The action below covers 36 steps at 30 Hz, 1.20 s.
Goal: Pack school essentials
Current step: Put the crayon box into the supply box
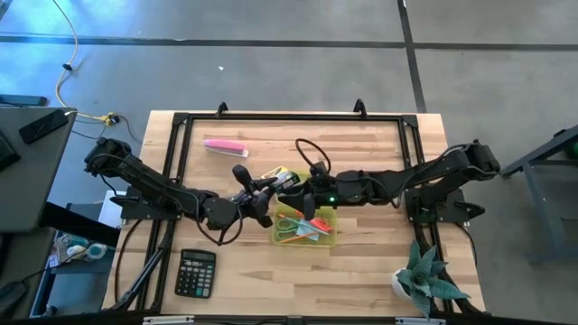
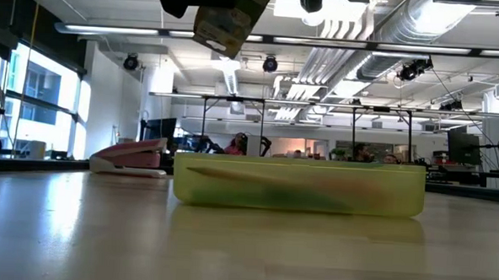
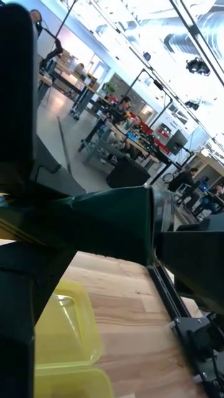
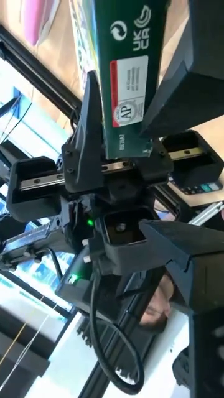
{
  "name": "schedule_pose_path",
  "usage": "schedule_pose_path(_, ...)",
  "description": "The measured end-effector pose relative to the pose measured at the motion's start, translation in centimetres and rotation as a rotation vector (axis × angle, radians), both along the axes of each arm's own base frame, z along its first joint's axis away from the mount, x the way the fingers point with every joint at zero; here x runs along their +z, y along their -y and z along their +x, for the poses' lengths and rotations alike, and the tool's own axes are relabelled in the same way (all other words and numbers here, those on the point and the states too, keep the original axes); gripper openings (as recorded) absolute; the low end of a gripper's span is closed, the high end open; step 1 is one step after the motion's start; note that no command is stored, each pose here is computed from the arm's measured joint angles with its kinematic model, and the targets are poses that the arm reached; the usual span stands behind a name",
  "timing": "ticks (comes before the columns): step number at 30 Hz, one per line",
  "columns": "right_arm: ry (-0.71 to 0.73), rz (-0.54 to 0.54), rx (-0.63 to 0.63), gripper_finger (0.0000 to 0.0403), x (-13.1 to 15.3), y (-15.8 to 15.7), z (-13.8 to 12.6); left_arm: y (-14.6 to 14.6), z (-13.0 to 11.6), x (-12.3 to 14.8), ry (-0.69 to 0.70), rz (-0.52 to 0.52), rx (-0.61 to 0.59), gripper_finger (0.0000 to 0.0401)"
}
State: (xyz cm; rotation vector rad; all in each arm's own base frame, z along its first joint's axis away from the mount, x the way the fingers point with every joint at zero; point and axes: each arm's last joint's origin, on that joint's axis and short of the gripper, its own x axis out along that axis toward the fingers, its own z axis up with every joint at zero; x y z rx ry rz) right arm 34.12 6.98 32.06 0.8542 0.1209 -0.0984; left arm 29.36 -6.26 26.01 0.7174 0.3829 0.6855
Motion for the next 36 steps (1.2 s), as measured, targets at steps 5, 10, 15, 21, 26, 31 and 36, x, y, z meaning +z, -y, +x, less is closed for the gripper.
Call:
schedule_pose_path(5,0.041,0.037,0.058,0.0220,0.5,-0.3,0.0,0.0,0.0,0.0,-0.012,0.014,0.007,0.0081)
schedule_pose_path(10,0.004,0.147,0.069,0.0220,0.1,-1.3,-0.3,0.0,0.0,0.0,-0.069,0.074,0.010,0.0081)
schedule_pose_path(15,-0.049,0.175,-0.069,0.0220,-0.6,-2.4,-0.9,-0.1,-0.2,0.0,-0.138,0.148,0.054,0.0081)
schedule_pose_path(21,-0.003,0.244,-0.277,0.0220,-0.6,-2.7,-1.2,-0.2,-0.2,0.0,-0.230,0.237,0.055,0.0081)
schedule_pose_path(26,0.022,0.320,-0.340,0.0220,-0.6,-2.1,-1.1,-0.2,-0.2,0.0,-0.250,0.257,0.052,0.0081)
schedule_pose_path(31,0.037,0.385,-0.368,0.0220,-0.7,-1.9,-1.0,-0.2,-0.2,0.0,-0.301,0.306,0.042,0.0081)
schedule_pose_path(36,0.042,0.427,-0.376,0.0220,-0.9,-1.9,-0.9,-0.2,-0.2,0.0,-0.329,0.334,0.038,0.0081)
